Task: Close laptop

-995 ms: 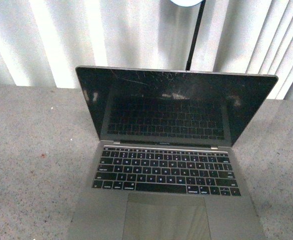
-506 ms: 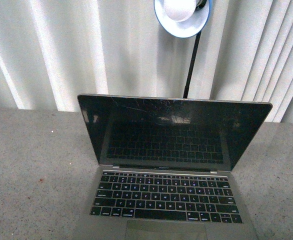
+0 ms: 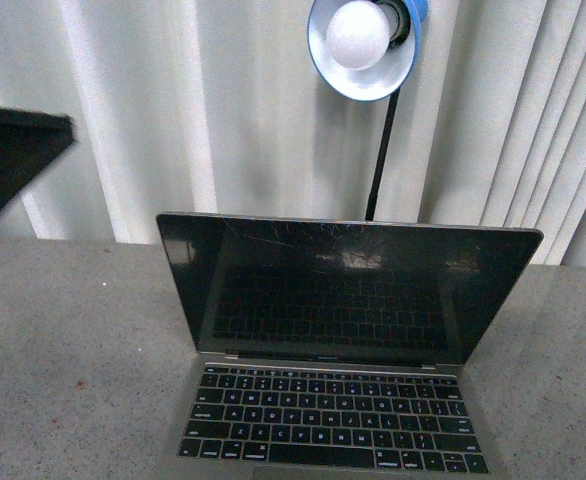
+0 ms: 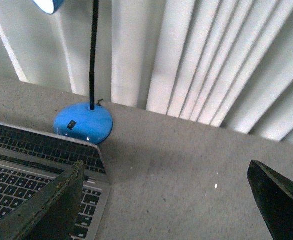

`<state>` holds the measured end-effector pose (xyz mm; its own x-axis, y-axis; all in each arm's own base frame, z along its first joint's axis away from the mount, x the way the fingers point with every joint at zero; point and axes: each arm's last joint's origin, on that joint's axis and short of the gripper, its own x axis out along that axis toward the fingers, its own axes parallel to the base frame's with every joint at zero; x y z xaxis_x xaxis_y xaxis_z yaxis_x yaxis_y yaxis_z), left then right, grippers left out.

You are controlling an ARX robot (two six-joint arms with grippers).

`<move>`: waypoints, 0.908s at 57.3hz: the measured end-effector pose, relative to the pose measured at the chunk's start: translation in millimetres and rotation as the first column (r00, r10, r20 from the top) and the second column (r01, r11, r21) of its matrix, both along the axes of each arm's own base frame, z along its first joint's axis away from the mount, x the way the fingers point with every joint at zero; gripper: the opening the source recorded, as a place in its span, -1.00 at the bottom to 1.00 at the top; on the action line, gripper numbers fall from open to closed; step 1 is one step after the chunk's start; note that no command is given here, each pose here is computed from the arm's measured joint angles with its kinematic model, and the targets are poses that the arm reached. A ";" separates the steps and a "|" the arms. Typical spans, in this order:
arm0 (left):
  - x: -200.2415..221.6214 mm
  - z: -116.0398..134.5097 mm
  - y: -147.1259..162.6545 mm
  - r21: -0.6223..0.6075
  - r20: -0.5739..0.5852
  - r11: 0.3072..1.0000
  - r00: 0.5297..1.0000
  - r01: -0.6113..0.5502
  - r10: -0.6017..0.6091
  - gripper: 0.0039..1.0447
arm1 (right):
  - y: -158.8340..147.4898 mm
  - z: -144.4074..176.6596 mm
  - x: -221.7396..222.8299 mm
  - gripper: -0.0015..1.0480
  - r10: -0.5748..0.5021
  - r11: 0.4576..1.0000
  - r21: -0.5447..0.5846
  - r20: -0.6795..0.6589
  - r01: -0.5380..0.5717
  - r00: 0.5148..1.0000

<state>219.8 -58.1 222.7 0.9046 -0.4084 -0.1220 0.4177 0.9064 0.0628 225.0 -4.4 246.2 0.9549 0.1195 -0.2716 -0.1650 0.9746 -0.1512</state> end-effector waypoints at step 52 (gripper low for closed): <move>137.6 5.1 -58.4 0.332 -0.055 0.939 0.995 0.096 -0.082 0.70 | 40.5 -15.5 106.8 -0.94 0.288 0.853 -0.395 -0.189 -0.341 0.939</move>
